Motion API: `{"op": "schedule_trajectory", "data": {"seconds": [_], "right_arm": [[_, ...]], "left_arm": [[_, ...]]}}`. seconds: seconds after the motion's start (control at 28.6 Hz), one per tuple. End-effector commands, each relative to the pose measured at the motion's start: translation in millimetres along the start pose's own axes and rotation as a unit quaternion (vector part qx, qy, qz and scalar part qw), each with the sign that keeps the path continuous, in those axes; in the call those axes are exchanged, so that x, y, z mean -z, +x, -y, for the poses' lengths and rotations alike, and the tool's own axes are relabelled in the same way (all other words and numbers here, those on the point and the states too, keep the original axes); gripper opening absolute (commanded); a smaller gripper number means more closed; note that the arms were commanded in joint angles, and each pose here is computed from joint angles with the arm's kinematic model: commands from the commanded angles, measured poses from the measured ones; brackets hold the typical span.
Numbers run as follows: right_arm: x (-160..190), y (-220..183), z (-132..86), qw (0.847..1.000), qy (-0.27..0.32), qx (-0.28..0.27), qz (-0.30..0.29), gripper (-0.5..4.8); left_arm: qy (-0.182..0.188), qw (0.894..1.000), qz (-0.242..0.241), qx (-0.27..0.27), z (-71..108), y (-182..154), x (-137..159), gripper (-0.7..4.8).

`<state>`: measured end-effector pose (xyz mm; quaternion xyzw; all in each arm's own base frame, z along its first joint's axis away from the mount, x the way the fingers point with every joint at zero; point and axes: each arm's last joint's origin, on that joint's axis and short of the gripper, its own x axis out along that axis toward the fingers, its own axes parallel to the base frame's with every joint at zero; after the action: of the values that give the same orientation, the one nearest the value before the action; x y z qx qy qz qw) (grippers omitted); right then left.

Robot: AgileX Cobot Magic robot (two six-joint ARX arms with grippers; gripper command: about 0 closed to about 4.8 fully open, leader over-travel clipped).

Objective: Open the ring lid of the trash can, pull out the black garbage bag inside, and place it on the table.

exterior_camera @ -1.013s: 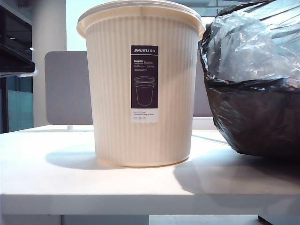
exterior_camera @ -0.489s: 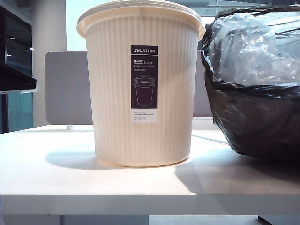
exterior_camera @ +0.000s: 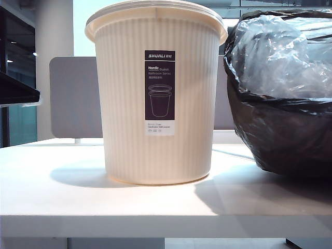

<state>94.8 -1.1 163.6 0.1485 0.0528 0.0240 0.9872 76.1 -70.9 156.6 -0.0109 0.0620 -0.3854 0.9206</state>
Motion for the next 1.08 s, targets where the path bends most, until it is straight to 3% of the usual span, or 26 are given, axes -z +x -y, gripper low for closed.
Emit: {"op": "schedule_trajectory", "data": {"seconds": [0.03, 0.24, 0.52, 0.63, 1.08], "right_arm": [[-2, 0, -1, 1.000, -0.002, -0.003, 0.006, -0.01], [-2, 0, -1, 1.000, -0.002, -0.003, 0.006, -0.01], [-2, 0, -1, 1.000, -0.002, -0.003, 0.006, -0.01], [-2, 0, -1, 1.000, -0.002, -0.003, 0.006, -0.01], [-2, 0, -1, 1.000, -0.002, -0.003, 0.006, -0.01]], "left_arm": [[0.001, 1.000, 0.025, -0.009, -2.1, -3, -5, -0.04], [-0.005, 0.990, 0.051, -0.132, -26.3, -10, -9, -0.04], [-0.009, 0.954, 0.076, -0.291, -53.2, -27, -11, -0.04], [-0.010, 0.948, 0.077, -0.309, -56.1, -30, -11, -0.04], [-0.010, 0.948, 0.077, -0.308, -56.0, -29, -11, -0.04]]}}
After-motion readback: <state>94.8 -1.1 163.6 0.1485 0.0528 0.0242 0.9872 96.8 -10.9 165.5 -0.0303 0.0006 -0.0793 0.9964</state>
